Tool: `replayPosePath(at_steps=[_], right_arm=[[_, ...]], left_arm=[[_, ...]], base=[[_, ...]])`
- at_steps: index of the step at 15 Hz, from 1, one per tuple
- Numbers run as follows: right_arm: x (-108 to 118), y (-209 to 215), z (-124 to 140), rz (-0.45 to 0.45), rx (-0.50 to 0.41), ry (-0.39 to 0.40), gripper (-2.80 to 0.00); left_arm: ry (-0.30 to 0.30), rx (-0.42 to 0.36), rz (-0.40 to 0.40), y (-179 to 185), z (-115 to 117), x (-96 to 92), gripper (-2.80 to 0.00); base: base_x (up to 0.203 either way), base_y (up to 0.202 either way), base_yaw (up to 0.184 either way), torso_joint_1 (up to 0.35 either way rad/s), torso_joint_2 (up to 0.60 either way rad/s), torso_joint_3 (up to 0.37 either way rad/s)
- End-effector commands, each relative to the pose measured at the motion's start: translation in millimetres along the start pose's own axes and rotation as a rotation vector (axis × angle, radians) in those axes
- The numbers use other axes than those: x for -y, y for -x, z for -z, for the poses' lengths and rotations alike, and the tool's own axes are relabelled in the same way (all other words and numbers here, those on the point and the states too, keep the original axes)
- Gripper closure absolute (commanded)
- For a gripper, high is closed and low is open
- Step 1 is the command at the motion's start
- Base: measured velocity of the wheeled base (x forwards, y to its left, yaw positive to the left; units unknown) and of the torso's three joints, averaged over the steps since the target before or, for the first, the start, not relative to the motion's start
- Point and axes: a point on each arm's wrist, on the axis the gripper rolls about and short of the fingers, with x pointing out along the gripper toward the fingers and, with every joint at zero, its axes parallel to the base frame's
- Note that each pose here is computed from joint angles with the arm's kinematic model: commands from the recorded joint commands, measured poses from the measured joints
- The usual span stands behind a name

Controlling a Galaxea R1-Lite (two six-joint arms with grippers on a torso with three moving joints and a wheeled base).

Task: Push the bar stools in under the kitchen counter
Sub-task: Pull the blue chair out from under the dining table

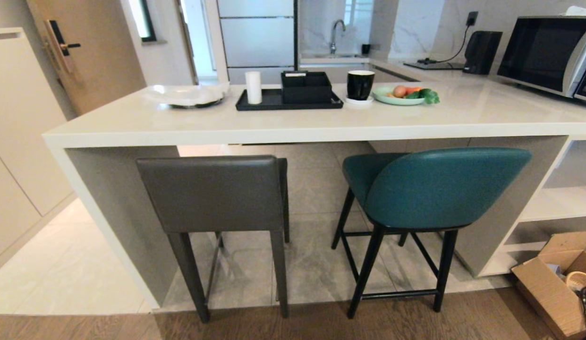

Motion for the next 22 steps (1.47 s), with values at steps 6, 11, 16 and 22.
replayPosePath(at_steps=[6, 11, 16, 22], right_arm=[[0.0, -0.2, 0.2, 0.001, -0.002, -0.003, 0.0], [0.0, -0.2, 0.4, 0.001, -0.003, -0.004, 0.0], [0.0, -0.1, 0.0, 0.001, -0.001, -0.004, 0.0], [0.0, -0.2, 0.4, 0.001, -0.003, -0.004, 0.0]], left_arm=[[0.002, -0.011, 0.0, -1.7, 5.3, 0.0, 0.0], [0.003, 0.005, 0.0, -1.9, 4.2, 0.0, 0.0], [0.005, 0.006, -0.002, -1.9, 4.3, 0.0, 0.0], [0.005, 0.006, -0.001, -1.9, 4.3, -0.1, 0.0]], base=[[0.0, -0.194, 0.001, -0.001, 0.0, 0.001], [0.0, -0.194, 0.0, 0.001, 0.0, 0.002], [0.0, -0.194, 0.002, 0.003, 0.0, 0.001], [0.0, -0.193, 0.001, 0.001, 0.0, 0.004]])
